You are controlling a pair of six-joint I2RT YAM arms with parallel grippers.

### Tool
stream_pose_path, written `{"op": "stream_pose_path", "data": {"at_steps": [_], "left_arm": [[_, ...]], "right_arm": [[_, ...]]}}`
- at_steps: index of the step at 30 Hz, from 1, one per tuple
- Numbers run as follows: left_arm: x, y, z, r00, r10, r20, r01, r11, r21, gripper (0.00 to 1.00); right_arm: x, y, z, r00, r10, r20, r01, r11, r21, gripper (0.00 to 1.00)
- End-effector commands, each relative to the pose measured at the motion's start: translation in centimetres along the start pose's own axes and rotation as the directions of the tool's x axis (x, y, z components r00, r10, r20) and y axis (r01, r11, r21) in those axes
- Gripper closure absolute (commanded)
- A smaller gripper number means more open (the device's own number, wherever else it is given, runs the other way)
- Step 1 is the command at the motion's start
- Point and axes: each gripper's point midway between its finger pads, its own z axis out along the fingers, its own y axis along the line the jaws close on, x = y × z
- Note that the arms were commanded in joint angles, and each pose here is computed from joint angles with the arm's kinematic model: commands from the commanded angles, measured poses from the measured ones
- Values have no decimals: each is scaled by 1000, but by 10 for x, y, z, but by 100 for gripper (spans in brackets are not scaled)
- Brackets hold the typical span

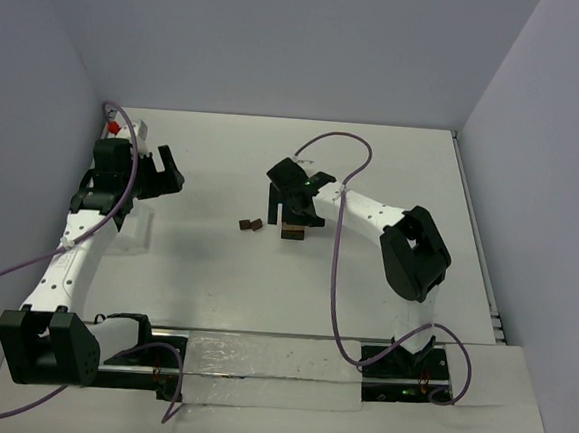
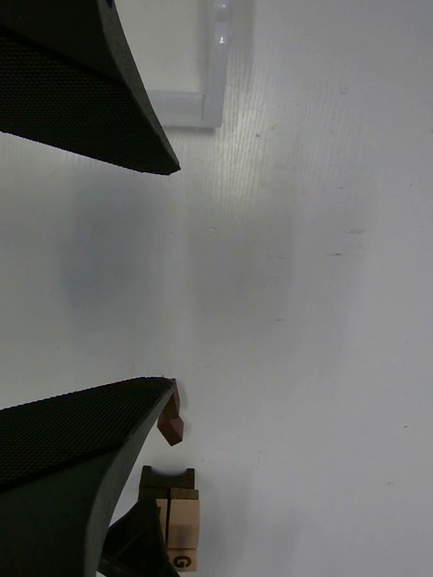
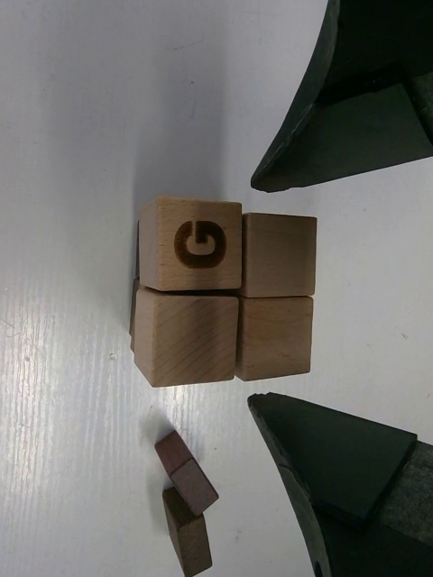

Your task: Build the wood block tower

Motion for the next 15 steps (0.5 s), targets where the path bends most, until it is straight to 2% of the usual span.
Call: {"op": "stream_pose_path", "data": {"at_steps": [1, 8, 15], "left_arm": [[-26, -18, -10, 998, 28, 55, -32, 996, 83, 1], [-21, -41, -17, 991, 128, 49, -136, 963, 232, 1], [-6, -69, -27, 968, 246, 48, -243, 870, 430, 1]], "right_arm": [[-16, 4, -17, 999, 11, 45, -10, 999, -38, 0], [-14, 10, -40, 996, -33, 88, 42, 995, -94, 0], [8, 13, -64, 983, -129, 129, 147, 979, -142, 0]]}}
